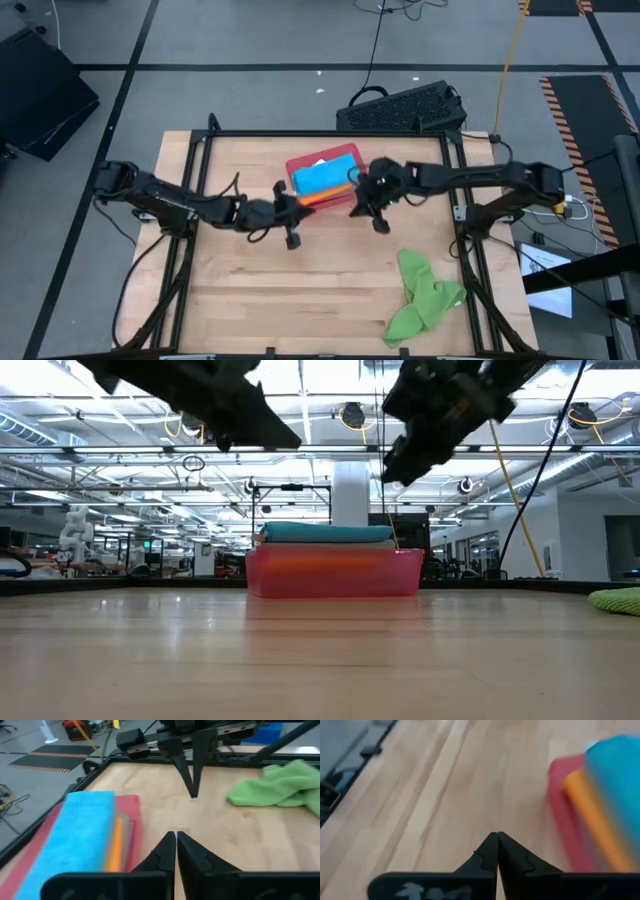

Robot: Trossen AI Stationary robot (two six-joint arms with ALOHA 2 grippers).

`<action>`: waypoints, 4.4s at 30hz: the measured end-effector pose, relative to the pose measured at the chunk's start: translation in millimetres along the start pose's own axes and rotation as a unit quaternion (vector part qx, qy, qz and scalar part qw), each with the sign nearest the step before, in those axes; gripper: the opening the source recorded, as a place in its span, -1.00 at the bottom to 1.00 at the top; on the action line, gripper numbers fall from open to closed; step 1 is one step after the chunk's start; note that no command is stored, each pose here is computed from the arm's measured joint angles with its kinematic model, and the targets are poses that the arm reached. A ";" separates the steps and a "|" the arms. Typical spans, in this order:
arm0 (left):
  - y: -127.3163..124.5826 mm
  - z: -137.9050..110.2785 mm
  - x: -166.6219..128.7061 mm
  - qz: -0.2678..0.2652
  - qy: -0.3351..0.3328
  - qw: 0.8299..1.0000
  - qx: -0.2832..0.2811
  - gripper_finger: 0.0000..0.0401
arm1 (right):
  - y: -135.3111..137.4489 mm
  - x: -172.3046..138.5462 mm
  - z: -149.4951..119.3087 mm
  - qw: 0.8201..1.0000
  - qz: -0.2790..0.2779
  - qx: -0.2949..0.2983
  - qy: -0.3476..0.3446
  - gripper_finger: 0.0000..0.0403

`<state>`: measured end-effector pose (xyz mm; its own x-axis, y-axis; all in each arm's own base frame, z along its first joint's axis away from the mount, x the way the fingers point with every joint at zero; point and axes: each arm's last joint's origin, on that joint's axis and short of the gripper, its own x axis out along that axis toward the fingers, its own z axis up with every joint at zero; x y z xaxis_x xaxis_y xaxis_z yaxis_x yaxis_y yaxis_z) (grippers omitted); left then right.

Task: Fold microfiber towels
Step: Fold the green microfiber cloth

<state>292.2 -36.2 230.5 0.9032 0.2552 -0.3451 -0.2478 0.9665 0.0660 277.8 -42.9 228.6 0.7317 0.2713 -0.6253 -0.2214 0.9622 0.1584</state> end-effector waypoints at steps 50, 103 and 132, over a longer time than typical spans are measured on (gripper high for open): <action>-113.1 -57.0 -5.2 -0.073 -0.018 0.997 -0.002 -0.89 | 193.6 -3.9 -145.5 0.964 0.024 0.095 0.249 -0.92; -106.2 -59.9 -0.7 -0.059 0.006 0.997 -0.041 -0.89 | 251.9 31.0 -108.0 0.976 0.111 0.010 0.186 -0.21; -106.2 -59.8 -0.6 -0.059 0.005 0.997 -0.040 -0.89 | 223.6 84.3 -80.6 0.977 0.187 -0.076 0.070 -0.93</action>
<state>297.0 -140.5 167.7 0.9242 0.1395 -0.3556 -0.1681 0.9845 -0.0509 237.9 193.4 149.7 0.4880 0.5877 -0.6453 -0.5575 0.7788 0.2876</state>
